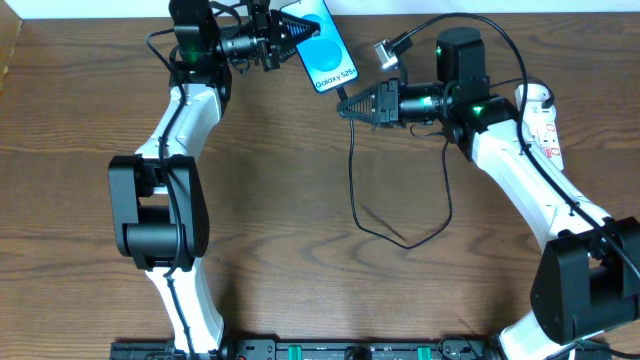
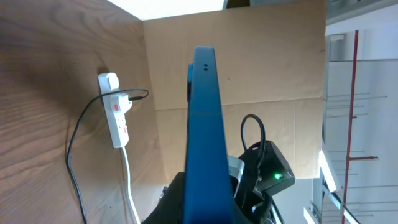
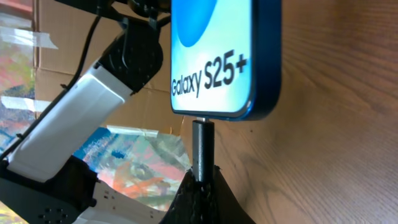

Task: Plug charger to phone and switch on socket
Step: 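Push the USB-C plug upward into the phone's bottom port, then open the right gripper off the plug and lower the phone with the left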

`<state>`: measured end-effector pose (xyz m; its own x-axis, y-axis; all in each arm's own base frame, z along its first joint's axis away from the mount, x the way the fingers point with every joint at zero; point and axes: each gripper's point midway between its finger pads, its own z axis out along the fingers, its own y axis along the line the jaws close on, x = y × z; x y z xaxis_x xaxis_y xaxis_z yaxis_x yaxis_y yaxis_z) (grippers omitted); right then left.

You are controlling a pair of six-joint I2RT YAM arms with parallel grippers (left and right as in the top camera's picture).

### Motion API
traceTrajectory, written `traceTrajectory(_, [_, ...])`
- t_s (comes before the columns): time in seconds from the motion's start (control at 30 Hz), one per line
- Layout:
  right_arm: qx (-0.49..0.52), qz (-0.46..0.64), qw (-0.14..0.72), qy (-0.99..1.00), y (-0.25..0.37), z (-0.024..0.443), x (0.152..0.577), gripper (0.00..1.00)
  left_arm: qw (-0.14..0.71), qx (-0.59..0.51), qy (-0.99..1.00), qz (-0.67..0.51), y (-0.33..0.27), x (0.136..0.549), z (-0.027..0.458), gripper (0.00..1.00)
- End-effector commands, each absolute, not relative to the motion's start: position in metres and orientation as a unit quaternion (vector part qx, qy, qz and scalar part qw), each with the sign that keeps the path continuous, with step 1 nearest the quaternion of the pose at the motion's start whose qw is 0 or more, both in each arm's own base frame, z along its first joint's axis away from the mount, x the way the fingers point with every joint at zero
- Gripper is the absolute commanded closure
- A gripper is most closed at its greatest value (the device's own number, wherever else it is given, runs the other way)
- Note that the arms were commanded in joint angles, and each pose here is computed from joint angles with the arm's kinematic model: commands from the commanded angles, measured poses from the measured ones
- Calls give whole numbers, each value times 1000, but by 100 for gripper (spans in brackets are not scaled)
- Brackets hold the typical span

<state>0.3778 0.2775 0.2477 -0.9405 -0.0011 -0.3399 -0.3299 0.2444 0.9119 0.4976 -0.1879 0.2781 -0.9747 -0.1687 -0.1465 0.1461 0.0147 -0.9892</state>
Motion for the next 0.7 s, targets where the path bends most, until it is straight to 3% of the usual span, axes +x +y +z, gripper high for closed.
traceTrajectory(0.0, [-97, 584, 154, 791, 273, 238, 388, 98, 90, 57, 702, -705, -197, 473, 292, 93])
traceTrajectory(0.13, [-108, 588, 145, 788, 273, 237, 382, 95, 95, 54, 702, -704, -191, 475, 292, 93])
traceTrajectory(0.43, [-128, 605, 142, 773, 275, 245, 377, 65, 101, 50, 702, -703, -185, 477, 292, 93])
traceTrajectory(0.67, [-137, 615, 151, 762, 269, 253, 380, 56, 115, 71, 701, -701, -185, 476, 292, 93])
